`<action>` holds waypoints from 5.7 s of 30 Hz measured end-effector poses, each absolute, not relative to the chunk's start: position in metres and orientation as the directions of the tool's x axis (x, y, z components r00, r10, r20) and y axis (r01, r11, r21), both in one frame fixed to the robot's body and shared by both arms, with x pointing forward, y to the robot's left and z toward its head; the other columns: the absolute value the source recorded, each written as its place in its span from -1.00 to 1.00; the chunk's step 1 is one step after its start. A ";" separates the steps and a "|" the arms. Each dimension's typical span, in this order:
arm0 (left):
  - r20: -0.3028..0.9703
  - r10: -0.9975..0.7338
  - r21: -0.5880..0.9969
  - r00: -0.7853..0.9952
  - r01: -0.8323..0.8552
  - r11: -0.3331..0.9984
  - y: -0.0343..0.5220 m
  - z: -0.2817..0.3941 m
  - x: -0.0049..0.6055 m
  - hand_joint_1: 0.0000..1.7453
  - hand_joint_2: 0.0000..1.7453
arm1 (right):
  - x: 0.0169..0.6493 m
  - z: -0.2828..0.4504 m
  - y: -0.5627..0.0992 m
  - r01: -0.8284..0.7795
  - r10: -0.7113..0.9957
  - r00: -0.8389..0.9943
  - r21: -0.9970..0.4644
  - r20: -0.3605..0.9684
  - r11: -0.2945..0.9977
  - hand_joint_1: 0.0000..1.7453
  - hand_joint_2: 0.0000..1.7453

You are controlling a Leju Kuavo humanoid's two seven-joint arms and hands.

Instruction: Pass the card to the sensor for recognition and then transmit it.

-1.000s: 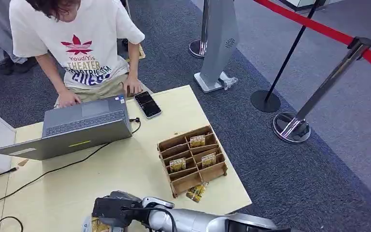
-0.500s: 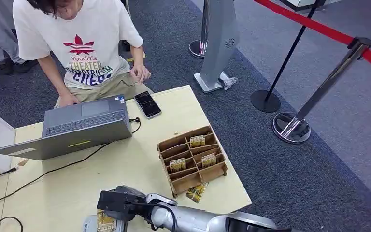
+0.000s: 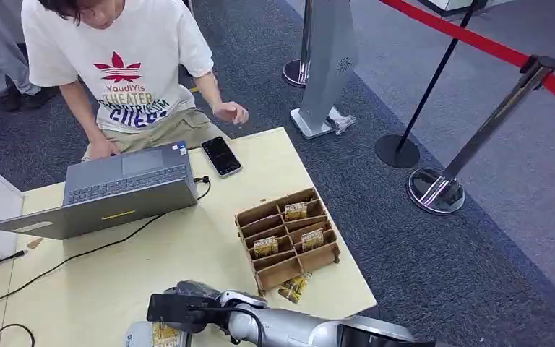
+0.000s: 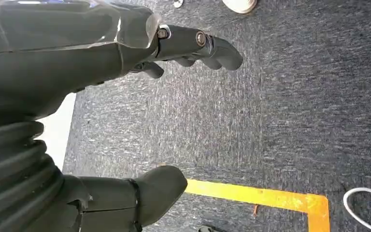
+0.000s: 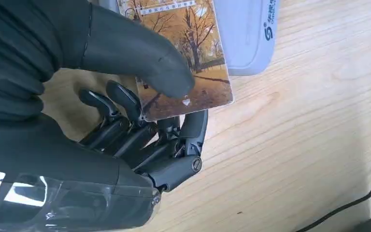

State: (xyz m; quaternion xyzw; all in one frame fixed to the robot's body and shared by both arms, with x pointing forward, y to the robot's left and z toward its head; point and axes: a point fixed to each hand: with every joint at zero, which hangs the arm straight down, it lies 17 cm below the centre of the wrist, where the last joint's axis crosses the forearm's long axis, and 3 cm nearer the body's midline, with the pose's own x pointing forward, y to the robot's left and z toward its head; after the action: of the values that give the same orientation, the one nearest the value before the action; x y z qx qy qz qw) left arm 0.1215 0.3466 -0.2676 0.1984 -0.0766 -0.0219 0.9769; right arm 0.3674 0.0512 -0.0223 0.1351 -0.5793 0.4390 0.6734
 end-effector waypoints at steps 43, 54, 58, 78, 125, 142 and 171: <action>0.153 0.043 0.399 0.987 -0.101 0.911 0.356 -0.272 0.091 -1.00 1.00 | 0.387 0.223 0.033 -0.682 -0.171 -0.302 -0.087 0.938 0.726 1.00 1.00; 0.140 0.075 0.403 0.987 -0.126 0.907 0.357 -0.274 0.075 -1.00 1.00 | 0.389 0.308 0.003 -0.606 -0.277 -0.473 -0.081 0.836 0.792 1.00 1.00; 0.140 0.072 0.402 0.988 -0.123 0.907 0.357 -0.274 0.075 -1.00 1.00 | 0.400 0.338 -0.011 -0.553 -0.266 -0.547 -0.104 0.794 0.827 1.00 1.00; 0.124 0.081 0.389 0.989 -0.123 0.913 0.350 -0.275 0.073 -1.00 1.00 | 0.462 0.397 -0.028 -0.034 0.183 -0.793 -0.342 0.581 0.939 1.00 1.00; 0.085 0.304 0.395 0.949 -0.312 0.864 0.347 -0.276 0.047 -1.00 1.00 | 0.423 0.302 0.065 0.056 0.367 -0.836 -0.602 0.408 0.797 -1.00 1.00; 0.060 0.399 0.367 0.915 -0.392 0.844 0.327 -0.280 0.028 -1.00 1.00 | 0.387 0.317 -0.010 0.155 0.422 -0.841 -0.597 0.338 0.787 -0.82 1.00; 0.059 0.388 0.355 0.920 -0.383 0.853 0.327 -0.281 0.021 -1.00 1.00 | 0.393 0.201 -0.084 0.221 0.665 -0.671 -0.767 0.330 0.603 -0.10 1.00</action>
State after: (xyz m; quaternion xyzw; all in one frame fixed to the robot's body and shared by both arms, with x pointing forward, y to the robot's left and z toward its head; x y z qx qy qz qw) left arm 0.0212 0.3274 -0.2807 0.1830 0.0076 0.2002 0.9625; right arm 0.3931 -0.0840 0.2010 -0.2634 -0.8403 0.3595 0.3088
